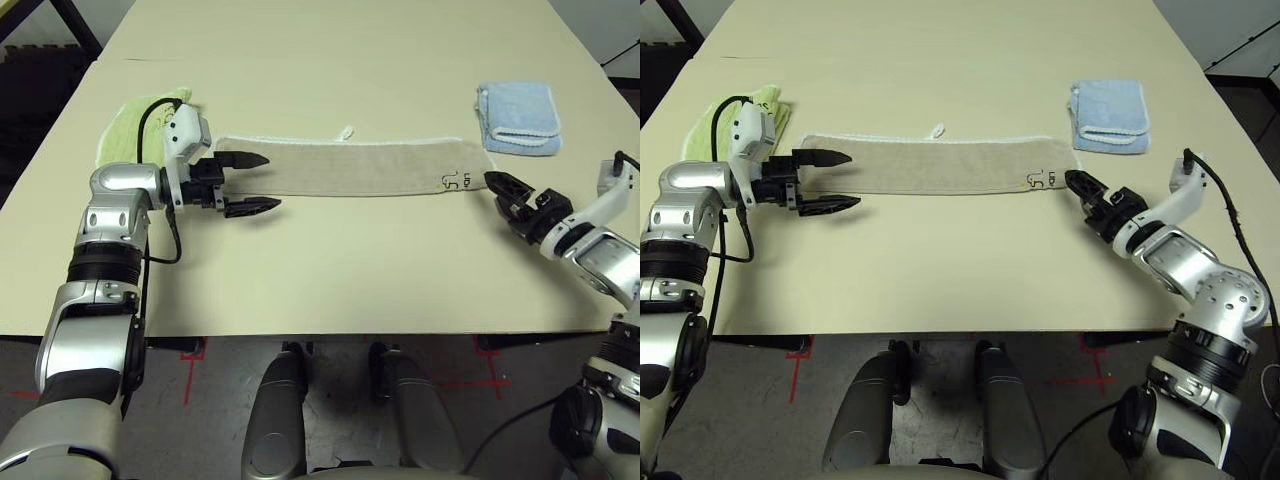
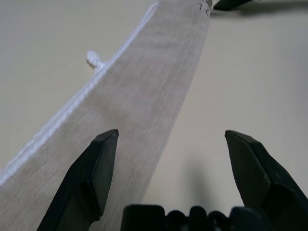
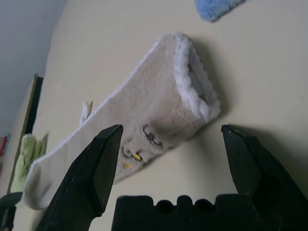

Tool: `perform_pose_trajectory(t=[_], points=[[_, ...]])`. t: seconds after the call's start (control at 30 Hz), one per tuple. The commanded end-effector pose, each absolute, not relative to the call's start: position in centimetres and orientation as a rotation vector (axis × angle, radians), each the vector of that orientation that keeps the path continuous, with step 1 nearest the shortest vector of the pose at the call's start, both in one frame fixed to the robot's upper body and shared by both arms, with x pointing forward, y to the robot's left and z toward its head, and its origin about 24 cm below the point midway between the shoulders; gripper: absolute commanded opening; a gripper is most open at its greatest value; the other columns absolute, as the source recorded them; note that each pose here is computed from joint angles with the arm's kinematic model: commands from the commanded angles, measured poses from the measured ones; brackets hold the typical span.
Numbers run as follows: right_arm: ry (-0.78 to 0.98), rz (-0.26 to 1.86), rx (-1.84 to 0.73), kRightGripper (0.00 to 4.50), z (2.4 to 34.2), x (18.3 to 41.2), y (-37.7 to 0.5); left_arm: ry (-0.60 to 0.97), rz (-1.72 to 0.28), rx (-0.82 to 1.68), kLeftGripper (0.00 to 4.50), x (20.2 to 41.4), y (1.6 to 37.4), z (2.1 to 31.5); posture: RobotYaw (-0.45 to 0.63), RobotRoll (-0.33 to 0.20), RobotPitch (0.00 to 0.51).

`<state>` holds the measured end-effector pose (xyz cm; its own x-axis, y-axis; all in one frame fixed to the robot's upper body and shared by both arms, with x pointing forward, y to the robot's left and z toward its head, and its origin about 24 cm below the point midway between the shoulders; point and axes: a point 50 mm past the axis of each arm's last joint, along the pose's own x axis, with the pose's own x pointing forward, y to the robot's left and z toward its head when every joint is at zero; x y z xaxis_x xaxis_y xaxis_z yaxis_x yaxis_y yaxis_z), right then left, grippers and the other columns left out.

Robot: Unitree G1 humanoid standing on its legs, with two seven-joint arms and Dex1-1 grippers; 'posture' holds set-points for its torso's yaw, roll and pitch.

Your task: Fold the towel and set it aside.

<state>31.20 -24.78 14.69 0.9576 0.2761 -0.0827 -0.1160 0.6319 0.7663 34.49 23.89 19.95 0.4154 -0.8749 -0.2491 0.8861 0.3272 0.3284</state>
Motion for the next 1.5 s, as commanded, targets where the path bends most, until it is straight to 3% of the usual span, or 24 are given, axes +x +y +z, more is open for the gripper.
perform_pose_trajectory(t=[0.03, 0.27, 0.37, 0.7, 1.07, 1.5], points=[[0.215, 0.190, 0.855, 4.47, 13.7, 32.1, -24.9, 0.033, -1.156, 0.461, 4.49, 34.3, 24.0, 19.9, 0.04, 0.000, 0.273], [0.196, 0.166, 0.845, 4.47, 13.4, 33.1, -25.2, 0.029, -1.136, 0.465, 4.49, 34.3, 24.2, 20.0, 0.05, 0.000, 0.262], [0.196, 0.158, 0.849, 3.88, 13.1, 32.9, -25.2, 0.033, -1.129, 0.465, 4.50, 34.3, 24.3, 19.9, 0.04, 0.000, 0.259], [0.179, 0.145, 0.848, 0.13, 13.1, 31.9, -25.3, 0.052, -1.140, 0.466, 4.50, 34.5, 24.1, 19.5, 0.01, 0.000, 0.242], [0.143, 0.087, 0.781, 0.03, 13.9, 29.9, -27.9, 0.040, -1.116, 0.412, 4.50, 35.2, 23.7, 19.4, -0.01, 0.000, 0.219], [-0.010, 0.237, 0.560, 0.03, 18.8, 31.4, -27.7, 0.016, -1.081, 0.393, 4.50, 35.6, 23.4, 19.1, -0.01, 0.000, 0.203]])
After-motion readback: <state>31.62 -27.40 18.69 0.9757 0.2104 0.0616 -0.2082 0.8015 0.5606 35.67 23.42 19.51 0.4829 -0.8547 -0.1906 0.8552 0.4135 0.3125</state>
